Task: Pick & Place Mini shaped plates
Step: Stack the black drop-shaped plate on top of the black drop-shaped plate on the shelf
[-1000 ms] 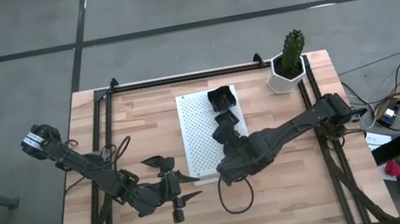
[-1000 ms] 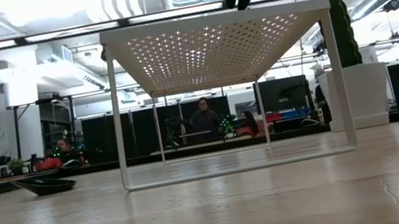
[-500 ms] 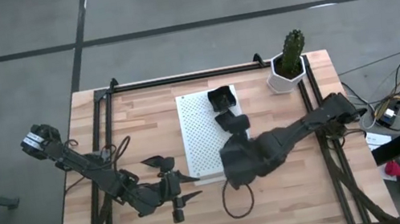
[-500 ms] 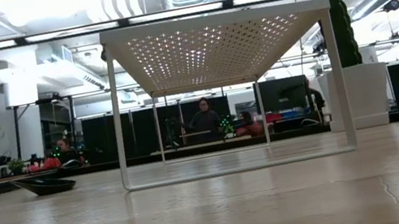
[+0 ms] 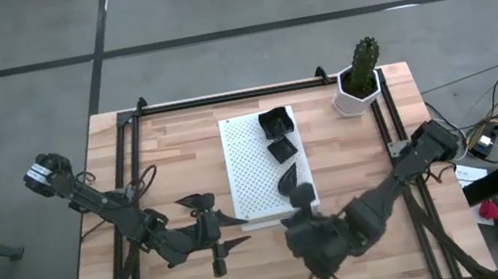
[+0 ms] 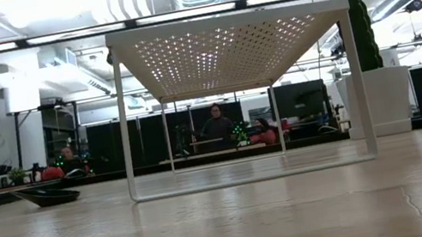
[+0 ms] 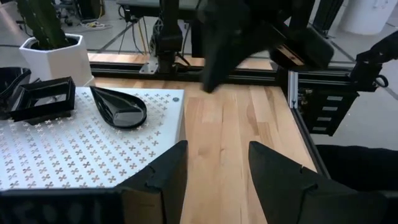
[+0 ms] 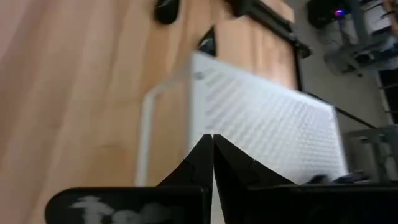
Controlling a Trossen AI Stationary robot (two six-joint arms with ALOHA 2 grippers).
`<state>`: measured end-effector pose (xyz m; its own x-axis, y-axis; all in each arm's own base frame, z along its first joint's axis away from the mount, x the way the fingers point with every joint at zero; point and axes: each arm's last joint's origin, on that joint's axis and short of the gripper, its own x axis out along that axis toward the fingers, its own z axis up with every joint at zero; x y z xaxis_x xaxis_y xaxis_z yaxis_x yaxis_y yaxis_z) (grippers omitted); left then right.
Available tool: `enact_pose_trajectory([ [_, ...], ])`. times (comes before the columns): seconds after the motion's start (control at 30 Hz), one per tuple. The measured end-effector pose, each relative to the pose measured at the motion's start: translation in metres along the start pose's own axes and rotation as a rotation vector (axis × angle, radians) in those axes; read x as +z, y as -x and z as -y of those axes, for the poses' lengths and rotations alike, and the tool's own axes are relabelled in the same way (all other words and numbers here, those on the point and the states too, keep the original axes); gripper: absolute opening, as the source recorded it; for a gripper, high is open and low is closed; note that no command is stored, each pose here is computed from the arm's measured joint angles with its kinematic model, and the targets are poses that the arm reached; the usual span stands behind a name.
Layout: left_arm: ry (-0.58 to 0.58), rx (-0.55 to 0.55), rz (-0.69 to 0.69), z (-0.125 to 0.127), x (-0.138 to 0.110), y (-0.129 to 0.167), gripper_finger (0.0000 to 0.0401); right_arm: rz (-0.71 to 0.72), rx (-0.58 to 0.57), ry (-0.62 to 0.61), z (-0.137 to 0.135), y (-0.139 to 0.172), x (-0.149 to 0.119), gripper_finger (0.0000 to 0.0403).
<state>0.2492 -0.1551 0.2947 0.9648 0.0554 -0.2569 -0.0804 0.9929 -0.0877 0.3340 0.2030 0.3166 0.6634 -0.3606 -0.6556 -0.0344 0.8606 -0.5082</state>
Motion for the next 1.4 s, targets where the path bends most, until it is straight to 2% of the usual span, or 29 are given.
enact_pose_trajectory([
  [0.27, -0.009, -0.020, -0.071, 0.002, -0.008, 0.003, 0.0172, 0.055, 0.059, -0.035, -0.040, 0.004, -0.032, 0.0008],
  [0.47, 0.060, 0.026, -0.232, -0.001, -0.026, 0.012, 0.0172, 0.161, 0.133, -0.073, -0.059, 0.017, -0.047, 0.0008],
  [0.7, 0.116, 0.051, -0.498, -0.005, -0.051, 0.027, 0.0172, 0.170, 0.136, -0.084, -0.061, 0.020, -0.061, 0.0008],
  [0.8, 0.101, 0.076, -0.596, -0.007, -0.059, 0.034, 0.0172, 0.156, 0.138, -0.066, -0.064, 0.018, -0.066, 0.0008],
  [0.97, 0.077, 0.159, -0.773, -0.018, -0.075, 0.045, 0.0172, 0.126, 0.205, -0.057, -0.069, 0.014, -0.074, 0.0008],
  [1.13, 0.051, 0.249, -0.871, -0.030, -0.094, 0.051, 0.0172, 0.103, 0.225, -0.083, -0.075, 0.008, -0.085, 0.0008],
  [1.27, 0.055, 0.251, -0.959, -0.037, -0.109, 0.053, 0.0172, 0.125, 0.261, -0.093, -0.082, 0.006, -0.094, 0.0008],
  [1.4, 0.060, 0.259, -0.965, -0.040, -0.115, 0.053, 0.0172, 0.200, 0.329, -0.093, -0.083, 0.010, -0.105, 0.0008],
])
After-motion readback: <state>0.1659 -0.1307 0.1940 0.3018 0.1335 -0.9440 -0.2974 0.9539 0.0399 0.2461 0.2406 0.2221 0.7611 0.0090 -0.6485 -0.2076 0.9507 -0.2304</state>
